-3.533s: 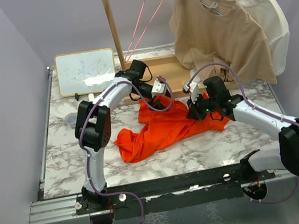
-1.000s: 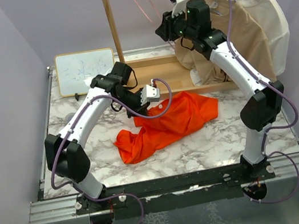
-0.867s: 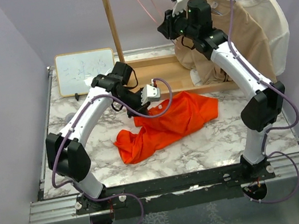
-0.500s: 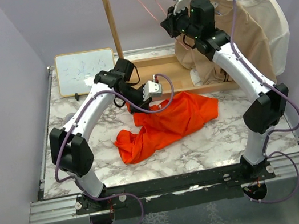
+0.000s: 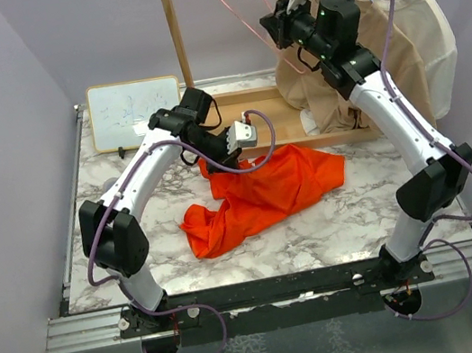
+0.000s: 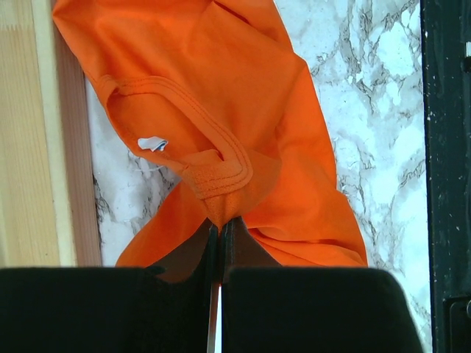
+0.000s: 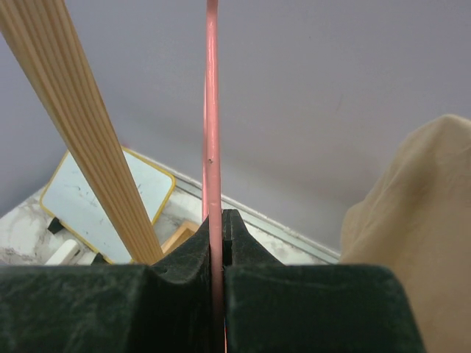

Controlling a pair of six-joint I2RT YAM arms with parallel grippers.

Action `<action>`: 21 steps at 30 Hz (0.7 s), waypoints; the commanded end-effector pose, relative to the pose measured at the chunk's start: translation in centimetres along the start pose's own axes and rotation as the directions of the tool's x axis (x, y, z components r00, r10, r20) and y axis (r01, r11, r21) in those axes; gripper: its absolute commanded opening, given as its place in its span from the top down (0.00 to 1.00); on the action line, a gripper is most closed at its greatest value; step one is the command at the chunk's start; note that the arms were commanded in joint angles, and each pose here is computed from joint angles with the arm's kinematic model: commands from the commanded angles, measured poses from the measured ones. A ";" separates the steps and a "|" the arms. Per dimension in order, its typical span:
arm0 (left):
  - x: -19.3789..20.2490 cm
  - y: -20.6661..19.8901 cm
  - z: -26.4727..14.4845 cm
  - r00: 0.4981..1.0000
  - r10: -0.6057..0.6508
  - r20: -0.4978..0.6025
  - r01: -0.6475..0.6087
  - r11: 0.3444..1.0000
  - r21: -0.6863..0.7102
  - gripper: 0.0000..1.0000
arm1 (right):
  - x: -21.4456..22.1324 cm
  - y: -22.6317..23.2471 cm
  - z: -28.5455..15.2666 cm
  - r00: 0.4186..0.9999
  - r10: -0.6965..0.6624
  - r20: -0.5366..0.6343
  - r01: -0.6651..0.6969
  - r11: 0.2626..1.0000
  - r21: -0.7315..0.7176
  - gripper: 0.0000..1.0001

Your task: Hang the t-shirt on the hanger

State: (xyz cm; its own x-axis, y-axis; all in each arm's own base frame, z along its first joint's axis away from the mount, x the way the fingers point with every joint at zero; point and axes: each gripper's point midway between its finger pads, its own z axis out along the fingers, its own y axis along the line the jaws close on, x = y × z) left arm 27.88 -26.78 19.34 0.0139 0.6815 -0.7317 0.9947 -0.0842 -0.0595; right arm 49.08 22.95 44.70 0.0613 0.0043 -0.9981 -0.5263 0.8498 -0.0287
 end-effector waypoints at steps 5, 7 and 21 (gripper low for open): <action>-1.3 0.7 -0.1 0.999 -0.002 0.042 0.003 1.000 -0.019 1.00 | -3.9 0.3 -2.2 0.997 -0.026 0.074 0.025 1.000 0.008 0.99; -1.3 1.2 -0.4 0.999 -0.001 0.038 0.003 0.999 -0.047 1.00 | -4.3 0.5 -3.4 0.997 -0.028 0.073 0.028 1.000 0.008 0.99; -0.9 4.9 -4.2 0.999 0.018 0.036 -0.007 0.959 -0.283 1.00 | -1.7 1.6 -12.3 0.997 -0.025 -0.079 0.027 0.999 0.023 0.99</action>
State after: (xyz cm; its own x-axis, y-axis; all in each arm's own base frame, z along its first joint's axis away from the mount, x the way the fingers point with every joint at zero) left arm 31.56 -26.02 20.06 -0.0174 0.6583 -0.7525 0.9982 0.0541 0.0242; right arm 39.67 19.06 47.66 0.0768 -0.0060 -0.9970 -0.5224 0.8515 -0.0454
